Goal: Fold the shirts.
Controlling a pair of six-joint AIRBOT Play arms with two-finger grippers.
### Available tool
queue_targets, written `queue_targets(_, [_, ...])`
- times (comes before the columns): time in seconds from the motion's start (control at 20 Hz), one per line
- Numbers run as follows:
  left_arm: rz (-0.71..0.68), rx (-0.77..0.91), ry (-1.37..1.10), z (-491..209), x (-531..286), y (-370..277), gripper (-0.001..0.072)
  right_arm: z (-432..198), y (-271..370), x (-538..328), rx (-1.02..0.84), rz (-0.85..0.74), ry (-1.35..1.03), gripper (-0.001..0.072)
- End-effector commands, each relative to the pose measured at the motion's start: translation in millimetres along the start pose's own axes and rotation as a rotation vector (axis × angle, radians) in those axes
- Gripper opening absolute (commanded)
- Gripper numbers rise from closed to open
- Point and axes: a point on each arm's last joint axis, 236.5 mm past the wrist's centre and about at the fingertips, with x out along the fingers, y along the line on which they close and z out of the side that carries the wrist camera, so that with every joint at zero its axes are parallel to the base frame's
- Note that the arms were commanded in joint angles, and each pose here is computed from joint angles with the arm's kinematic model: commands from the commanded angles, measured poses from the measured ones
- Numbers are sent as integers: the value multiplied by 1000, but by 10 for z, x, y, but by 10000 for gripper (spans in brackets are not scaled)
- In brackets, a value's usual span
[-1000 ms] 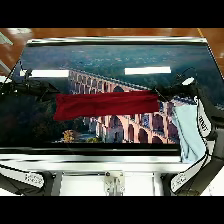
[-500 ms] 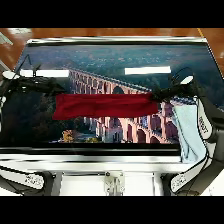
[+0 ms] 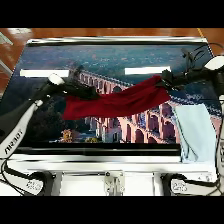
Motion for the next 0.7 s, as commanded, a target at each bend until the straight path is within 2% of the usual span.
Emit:
queue_targets(0.0, [4,15,-6,-278,551,-369,36,-229,389,-358,-29,-8,1,65])
queue_targets(0.25, [-65,-96,25,-563,1086,-573,36,-385,770,-655,-49,13,-41,65])
queue_targets(0.45, [-112,-185,-56,-440,1268,-646,35,-644,877,-796,-57,13,16,65])
queue_targets(0.65, [-135,-161,-45,-469,1310,-703,35,-621,856,-868,-49,-15,-19,65])
